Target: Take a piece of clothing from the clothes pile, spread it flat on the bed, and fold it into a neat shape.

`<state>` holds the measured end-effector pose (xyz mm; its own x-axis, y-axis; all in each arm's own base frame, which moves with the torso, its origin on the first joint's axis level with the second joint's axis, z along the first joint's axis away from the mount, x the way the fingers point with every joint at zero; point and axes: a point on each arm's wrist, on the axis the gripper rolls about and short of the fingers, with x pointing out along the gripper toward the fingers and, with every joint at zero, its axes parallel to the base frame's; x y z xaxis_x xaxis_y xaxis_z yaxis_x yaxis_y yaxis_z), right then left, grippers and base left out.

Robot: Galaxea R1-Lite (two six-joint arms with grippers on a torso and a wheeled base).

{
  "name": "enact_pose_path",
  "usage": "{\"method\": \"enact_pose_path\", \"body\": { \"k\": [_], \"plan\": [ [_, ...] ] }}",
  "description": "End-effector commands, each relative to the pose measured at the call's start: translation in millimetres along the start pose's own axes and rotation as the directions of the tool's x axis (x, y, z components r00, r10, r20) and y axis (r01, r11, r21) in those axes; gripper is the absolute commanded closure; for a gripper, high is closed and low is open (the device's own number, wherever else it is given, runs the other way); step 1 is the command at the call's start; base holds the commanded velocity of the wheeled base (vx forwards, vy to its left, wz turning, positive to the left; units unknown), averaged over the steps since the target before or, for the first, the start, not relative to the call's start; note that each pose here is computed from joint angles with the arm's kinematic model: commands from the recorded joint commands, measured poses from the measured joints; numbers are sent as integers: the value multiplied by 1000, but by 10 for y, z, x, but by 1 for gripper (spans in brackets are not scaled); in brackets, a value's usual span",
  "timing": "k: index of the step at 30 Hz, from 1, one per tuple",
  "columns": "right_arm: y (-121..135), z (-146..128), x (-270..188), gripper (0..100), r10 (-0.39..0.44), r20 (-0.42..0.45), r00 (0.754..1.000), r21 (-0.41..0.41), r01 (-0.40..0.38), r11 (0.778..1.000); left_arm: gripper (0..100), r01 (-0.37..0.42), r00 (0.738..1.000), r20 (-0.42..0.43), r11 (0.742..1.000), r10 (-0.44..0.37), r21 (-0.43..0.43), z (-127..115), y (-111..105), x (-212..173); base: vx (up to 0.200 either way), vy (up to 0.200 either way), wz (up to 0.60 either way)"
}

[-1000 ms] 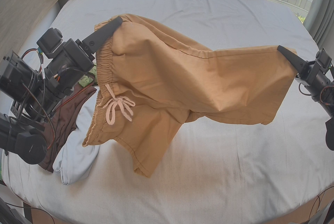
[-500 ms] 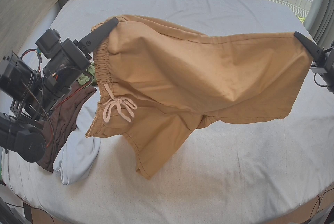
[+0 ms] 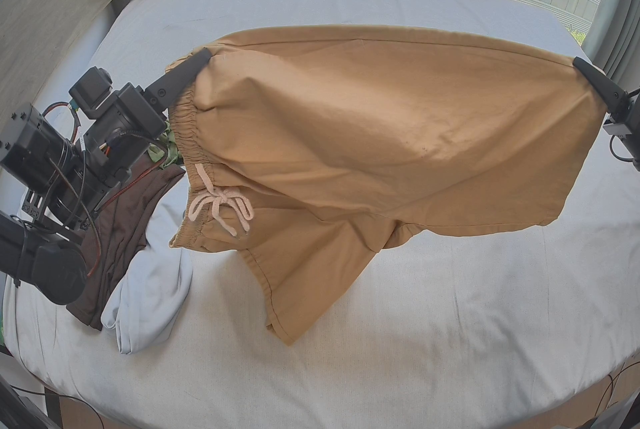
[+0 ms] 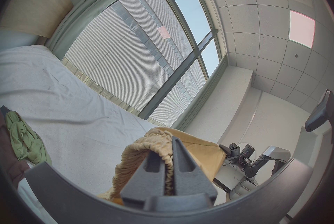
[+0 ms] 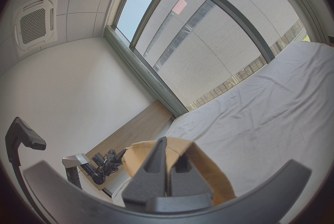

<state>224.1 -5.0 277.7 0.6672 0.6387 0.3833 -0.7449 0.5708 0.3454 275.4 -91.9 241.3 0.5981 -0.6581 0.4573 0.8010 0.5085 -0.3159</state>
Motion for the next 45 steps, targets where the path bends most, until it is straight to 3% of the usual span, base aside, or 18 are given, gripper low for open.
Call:
{"method": "enact_pose_path", "body": {
  "k": [1, 13, 23, 45],
  "plan": [
    [-137, -74, 19, 100, -27, -17, 999, 22, 27, 999, 100, -12, 1000, -7, 1000, 12, -2, -21, 26, -19, 0, 0, 0],
    [-376, -285, 60, 100, -57, -56, 997, 52, 60, 997, 100, -45, 999, -7, 999, 45, 13, 13, 79, -106, 0, 0, 0],
    [-358, -599, 253, 100, 19, -113, 993, 117, -6, 993, 100, -29, 1000, -9, 999, 30, 18, 69, 17, -167, 0, 0, 0],
    [-517, -620, 302, 100, 8, -92, 996, 98, 1, 995, 100, -51, 998, -25, 998, 52, 38, 132, 133, -271, 0, 0, 0]
  ]
}}
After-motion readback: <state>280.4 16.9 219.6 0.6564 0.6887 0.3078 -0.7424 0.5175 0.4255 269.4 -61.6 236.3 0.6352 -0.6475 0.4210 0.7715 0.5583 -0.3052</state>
